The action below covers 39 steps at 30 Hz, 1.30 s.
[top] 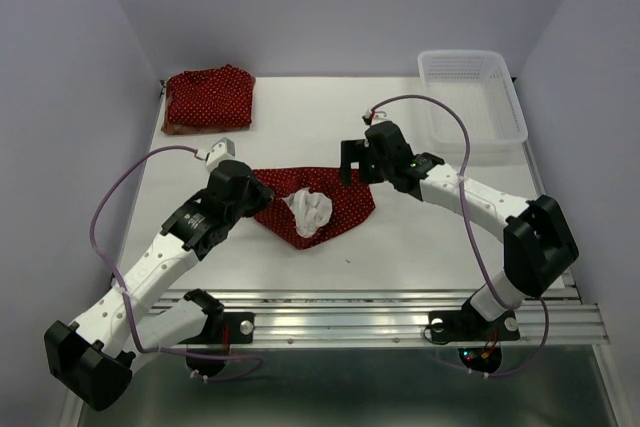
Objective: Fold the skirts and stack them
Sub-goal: Flatten the skirt out
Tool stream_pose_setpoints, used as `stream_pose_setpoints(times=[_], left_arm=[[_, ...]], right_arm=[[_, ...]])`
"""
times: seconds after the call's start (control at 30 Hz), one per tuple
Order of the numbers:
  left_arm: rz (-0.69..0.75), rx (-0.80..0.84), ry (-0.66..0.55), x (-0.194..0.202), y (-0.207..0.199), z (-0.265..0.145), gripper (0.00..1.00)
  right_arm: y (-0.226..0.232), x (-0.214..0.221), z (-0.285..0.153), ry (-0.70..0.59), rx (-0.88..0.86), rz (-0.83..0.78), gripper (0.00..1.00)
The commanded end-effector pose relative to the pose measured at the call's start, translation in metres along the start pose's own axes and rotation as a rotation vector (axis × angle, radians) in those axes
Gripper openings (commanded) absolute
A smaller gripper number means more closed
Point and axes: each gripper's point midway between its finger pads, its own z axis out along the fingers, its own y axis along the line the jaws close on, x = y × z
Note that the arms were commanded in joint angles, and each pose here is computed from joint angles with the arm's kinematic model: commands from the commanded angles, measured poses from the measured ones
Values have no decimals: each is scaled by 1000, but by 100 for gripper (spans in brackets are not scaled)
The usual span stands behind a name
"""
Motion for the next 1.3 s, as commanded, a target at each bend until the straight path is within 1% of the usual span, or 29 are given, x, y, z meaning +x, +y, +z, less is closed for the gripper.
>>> stream_pose_setpoints(times=[0.0,0.1,0.27,0.4,0.57,0.63,0.77,0.9,0.97,1.0,1.03,1.07,1.1,1.13,1.2,1.27], left_arm=[[-19,-10,-34,-8,1,-3,0],[-20,-13,-31,-7,2,-2,0],[-23,-16,-35,-7,3,-3,0],[-23,-18,-39,-7,5,-4,0],[-25,-24,-39,-6,7,-3,0],[-27,-24,-38,-6,8,-3,0],[-26,-22,-36,-5,8,-4,0],[-27,-23,-34,-3,9,-4,0],[-30,-23,-34,-3,10,-3,0],[-31,-19,-36,-4,9,-4,0],[-30,-19,-34,-4,9,-4,0],[-30,-18,-39,-5,8,-5,0],[-31,-16,-42,-6,8,-5,0],[-29,-19,-42,-6,9,-6,0],[-27,-13,-50,-9,7,-8,0],[-28,-4,-59,-11,5,-10,0]], right_arm=[[-6,10,14,46,-8,21,100],[7,30,29,126,-108,-31,100],[20,40,36,166,-188,-42,100],[23,50,43,197,-200,-57,100],[44,67,47,237,-242,-106,100],[47,74,52,259,-250,-112,97],[53,77,57,277,-238,-124,95],[61,68,54,245,-244,-123,94],[62,64,56,226,-240,-103,77],[59,66,60,229,-222,-95,54],[56,66,63,227,-201,-85,44],[50,64,66,219,-160,-82,37],[47,62,68,208,-138,-83,27],[43,61,70,197,-116,-83,24],[36,54,74,172,-72,-105,23],[33,45,77,143,-46,-126,17]])
